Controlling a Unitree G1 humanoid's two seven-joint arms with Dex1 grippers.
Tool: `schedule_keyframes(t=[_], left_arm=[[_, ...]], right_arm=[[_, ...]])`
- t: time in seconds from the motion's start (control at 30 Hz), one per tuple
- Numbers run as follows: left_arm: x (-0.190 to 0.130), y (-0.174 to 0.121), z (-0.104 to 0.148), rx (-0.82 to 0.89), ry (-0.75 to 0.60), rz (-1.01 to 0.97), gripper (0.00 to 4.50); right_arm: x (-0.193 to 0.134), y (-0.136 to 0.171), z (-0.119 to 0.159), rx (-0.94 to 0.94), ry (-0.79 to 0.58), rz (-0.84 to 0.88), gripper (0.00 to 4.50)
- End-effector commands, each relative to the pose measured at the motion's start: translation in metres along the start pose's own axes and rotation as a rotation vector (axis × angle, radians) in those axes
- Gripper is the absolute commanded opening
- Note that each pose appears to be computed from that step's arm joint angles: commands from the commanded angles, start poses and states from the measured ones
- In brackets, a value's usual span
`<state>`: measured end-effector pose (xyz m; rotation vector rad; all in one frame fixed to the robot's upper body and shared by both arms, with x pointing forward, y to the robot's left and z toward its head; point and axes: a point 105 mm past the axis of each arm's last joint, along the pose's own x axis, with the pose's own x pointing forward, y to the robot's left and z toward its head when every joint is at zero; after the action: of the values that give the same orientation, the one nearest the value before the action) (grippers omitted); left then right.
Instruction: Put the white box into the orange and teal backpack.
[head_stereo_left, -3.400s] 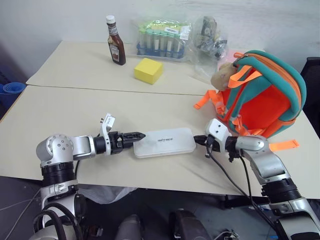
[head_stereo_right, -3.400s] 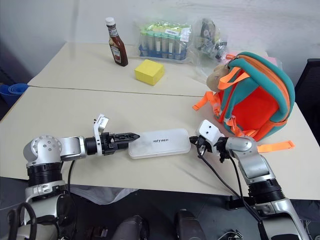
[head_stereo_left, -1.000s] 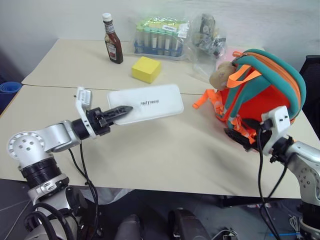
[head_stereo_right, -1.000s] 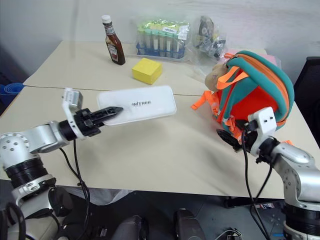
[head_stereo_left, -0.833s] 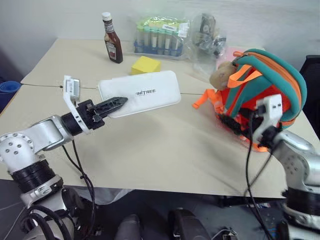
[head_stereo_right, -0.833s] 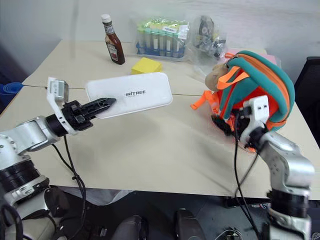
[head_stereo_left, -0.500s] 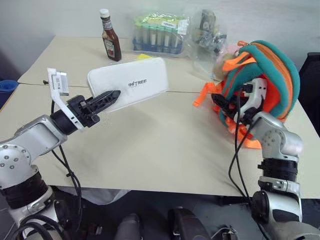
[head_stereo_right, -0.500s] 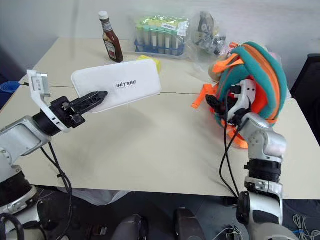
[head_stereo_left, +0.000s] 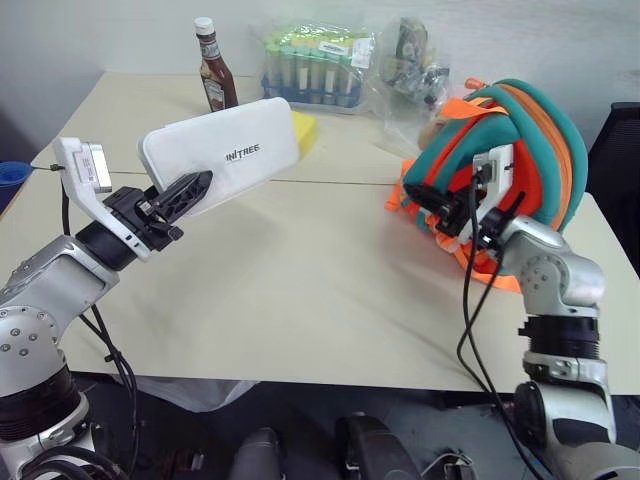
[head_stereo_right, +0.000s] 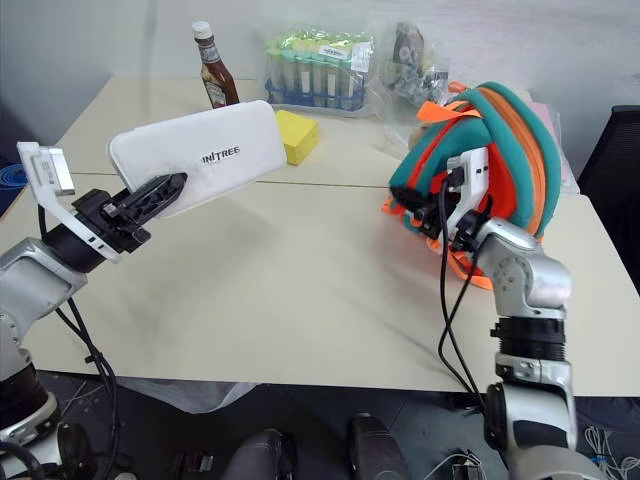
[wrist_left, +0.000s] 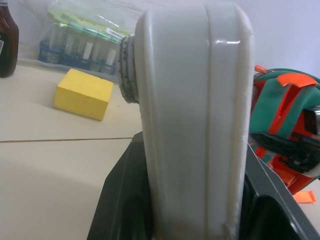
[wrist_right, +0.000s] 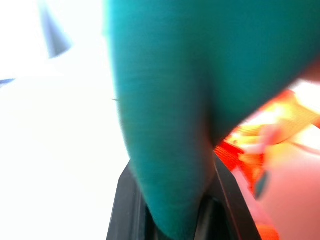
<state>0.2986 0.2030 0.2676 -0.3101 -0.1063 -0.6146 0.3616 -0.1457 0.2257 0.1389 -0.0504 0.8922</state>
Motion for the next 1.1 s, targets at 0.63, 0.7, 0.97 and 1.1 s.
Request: schedule_keyframes(t=[0.63,0.7,0.97,1.1], left_arm=[[-0.001,-0.059,0.034,0.153,0.024,-0.529,1.35],[0.005,-0.060,0.032,0.193,0.045,-0.555,1.35],[0.030,-0.055,0.038,0.303,0.059,-0.606,1.35],[0.034,-0.061,0.032,0.326,0.100,-0.676,1.35]], right_arm=[[-0.103,0.089,0.019,0.058,0.356,0.721,0.02],[-0.110,0.087,0.021,0.072,0.377,0.734,0.02],[-0.124,0.098,0.036,0.115,0.393,0.796,0.02],[-0.125,0.095,0.034,0.083,0.402,0.786,0.02]])
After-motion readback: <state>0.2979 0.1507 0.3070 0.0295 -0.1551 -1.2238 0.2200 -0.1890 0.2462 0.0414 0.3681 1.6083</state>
